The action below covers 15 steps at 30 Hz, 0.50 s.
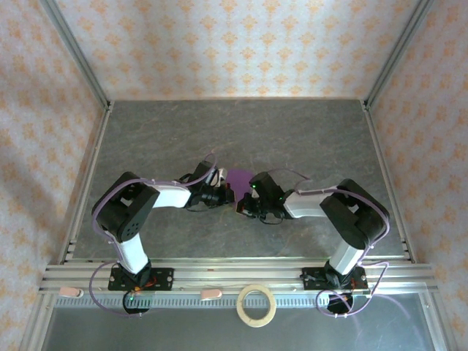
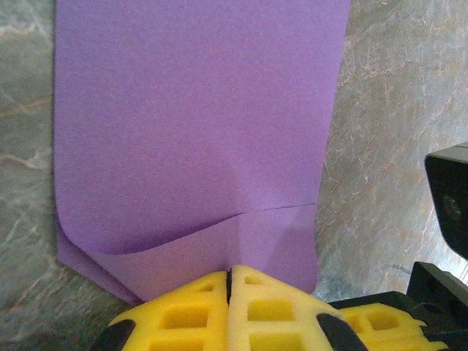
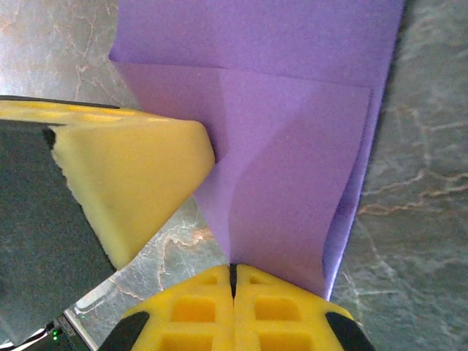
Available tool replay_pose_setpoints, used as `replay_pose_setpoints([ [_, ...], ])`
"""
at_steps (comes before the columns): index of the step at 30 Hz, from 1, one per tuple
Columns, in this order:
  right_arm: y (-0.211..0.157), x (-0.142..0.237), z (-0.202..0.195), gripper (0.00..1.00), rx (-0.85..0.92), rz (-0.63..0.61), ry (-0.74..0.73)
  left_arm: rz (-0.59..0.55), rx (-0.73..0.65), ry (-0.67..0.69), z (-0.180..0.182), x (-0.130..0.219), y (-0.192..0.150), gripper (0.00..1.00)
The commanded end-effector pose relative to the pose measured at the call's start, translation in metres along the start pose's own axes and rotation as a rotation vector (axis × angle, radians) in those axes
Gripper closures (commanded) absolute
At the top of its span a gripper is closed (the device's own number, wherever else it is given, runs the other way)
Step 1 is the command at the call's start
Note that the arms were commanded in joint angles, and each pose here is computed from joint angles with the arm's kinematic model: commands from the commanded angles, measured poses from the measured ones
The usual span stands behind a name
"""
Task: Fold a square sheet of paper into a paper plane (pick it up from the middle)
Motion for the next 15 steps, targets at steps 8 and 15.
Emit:
replay_pose_setpoints([
  [8, -0.028, 0.004, -0.055, 1.00, 0.005, 0.089, -0.220, -0.063, -0.024, -0.057, -0.024, 0.026, 0.005, 0.90],
  [15, -0.026, 0.006, -0.054, 1.00, 0.016, 0.098, -0.215, -0.048, -0.040, -0.119, -0.037, 0.028, -0.006, 0.98],
])
Point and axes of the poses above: each hand's point on the last joint's axis, 136 mm out from that joint toward the fingers, its own x axis back along the fingers, its own z axis along the line the jaws close on, y = z × x, the point moved 6 cm from there along x, back along the fingers, and after that the axes turned 4 degrees about -x, right-handed, at the moved point
